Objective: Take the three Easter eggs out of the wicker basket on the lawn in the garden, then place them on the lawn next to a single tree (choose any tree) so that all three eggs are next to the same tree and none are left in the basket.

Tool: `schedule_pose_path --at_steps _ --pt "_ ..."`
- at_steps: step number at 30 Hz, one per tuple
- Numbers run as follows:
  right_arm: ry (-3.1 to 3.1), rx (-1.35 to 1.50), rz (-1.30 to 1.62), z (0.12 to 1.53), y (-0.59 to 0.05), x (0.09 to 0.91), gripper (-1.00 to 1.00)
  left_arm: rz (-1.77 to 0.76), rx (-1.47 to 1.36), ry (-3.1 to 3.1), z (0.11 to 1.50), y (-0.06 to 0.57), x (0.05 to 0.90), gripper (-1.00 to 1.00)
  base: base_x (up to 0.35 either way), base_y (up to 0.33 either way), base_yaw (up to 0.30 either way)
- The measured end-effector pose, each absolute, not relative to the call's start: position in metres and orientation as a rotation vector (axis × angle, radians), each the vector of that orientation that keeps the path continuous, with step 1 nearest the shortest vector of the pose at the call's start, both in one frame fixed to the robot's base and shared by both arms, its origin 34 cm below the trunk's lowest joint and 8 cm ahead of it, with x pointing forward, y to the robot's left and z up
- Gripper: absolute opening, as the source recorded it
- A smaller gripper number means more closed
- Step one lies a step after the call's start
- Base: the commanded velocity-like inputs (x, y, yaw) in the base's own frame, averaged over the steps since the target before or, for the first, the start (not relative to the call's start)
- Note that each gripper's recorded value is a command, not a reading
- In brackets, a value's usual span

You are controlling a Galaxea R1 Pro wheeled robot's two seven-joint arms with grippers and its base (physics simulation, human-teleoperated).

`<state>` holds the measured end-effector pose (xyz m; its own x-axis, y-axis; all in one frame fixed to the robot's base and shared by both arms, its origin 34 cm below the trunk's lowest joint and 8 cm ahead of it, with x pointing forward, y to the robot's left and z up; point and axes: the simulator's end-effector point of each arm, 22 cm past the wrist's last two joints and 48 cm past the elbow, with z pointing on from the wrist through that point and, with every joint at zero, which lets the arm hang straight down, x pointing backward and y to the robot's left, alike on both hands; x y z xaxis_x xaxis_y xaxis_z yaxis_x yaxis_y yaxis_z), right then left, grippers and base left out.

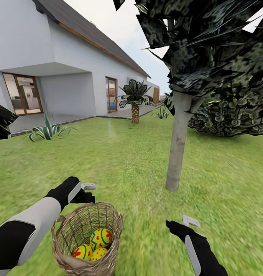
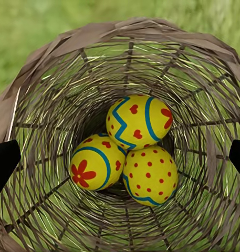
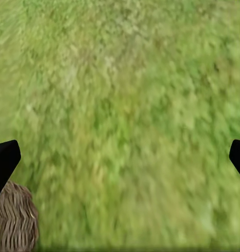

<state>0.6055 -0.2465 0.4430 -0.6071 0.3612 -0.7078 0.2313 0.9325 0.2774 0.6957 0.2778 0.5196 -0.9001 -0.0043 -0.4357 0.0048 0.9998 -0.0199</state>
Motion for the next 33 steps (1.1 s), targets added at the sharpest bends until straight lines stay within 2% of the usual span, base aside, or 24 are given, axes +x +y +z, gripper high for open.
schedule_pose_path --at_steps 12,23,24,33 --pt "2.246 0.418 0.2 0.443 -0.246 0.606 1.0 -0.028 0.0 2.691 0.519 0.278 0.696 1.0 0.0 0.0 0.0" --pt "2.198 0.429 0.156 0.439 -0.285 0.608 1.0 -0.103 0.004 2.658 0.525 0.255 0.704 1.0 0.0 0.0 0.0" --pt "2.193 0.421 0.103 0.441 -0.312 0.608 1.0 -0.104 0.004 2.658 0.525 0.255 0.704 1.0 0.0 0.0 0.0" --pt "2.197 0.424 0.097 0.433 -0.317 0.606 1.0 -0.113 0.003 2.663 0.517 0.254 0.703 1.0 0.0 0.0 0.0"
